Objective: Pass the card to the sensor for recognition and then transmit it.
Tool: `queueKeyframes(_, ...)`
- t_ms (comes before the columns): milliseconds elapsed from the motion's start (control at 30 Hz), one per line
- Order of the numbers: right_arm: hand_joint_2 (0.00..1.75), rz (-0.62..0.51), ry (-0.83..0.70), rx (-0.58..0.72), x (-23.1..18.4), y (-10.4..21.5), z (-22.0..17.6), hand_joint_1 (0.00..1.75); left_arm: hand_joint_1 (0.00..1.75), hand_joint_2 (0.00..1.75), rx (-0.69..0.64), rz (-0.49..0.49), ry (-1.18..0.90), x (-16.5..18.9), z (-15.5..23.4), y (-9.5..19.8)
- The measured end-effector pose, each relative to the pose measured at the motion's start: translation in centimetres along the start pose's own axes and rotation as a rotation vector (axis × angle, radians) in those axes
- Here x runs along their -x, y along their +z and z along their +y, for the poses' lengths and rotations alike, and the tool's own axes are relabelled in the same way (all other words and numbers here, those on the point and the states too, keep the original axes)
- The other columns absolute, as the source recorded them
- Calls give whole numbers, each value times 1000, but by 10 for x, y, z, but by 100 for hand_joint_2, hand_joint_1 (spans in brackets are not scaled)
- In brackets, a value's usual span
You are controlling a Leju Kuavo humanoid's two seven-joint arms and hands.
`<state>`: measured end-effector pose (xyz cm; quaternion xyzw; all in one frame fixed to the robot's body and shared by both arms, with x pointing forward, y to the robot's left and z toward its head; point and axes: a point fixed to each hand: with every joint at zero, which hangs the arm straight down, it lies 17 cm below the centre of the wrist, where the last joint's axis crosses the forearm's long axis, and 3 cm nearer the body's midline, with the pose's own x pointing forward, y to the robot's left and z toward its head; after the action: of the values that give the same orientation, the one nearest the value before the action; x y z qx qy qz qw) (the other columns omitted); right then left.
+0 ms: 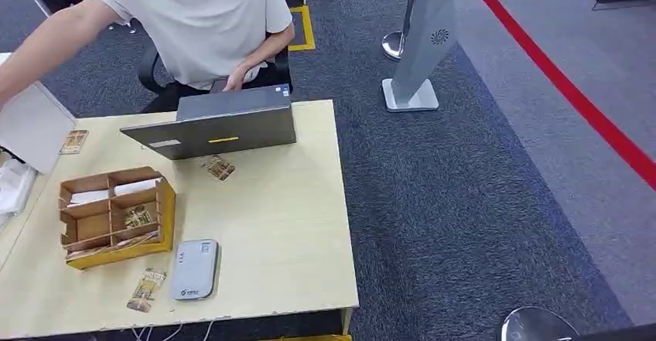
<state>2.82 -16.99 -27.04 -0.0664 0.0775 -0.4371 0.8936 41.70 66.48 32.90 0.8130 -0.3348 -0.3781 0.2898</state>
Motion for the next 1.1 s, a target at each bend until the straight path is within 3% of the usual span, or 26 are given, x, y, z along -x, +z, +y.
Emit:
queueKeyframes(367, 0, 2, -8, -6, 0, 0, 2, 0, 0, 175, 43, -79, 71, -70, -17, -12)
queueKeyframes(1100, 0, -3, -21, -12, -1, 1, 3, 0, 0, 175, 40, -100, 88, -87, -18, -13)
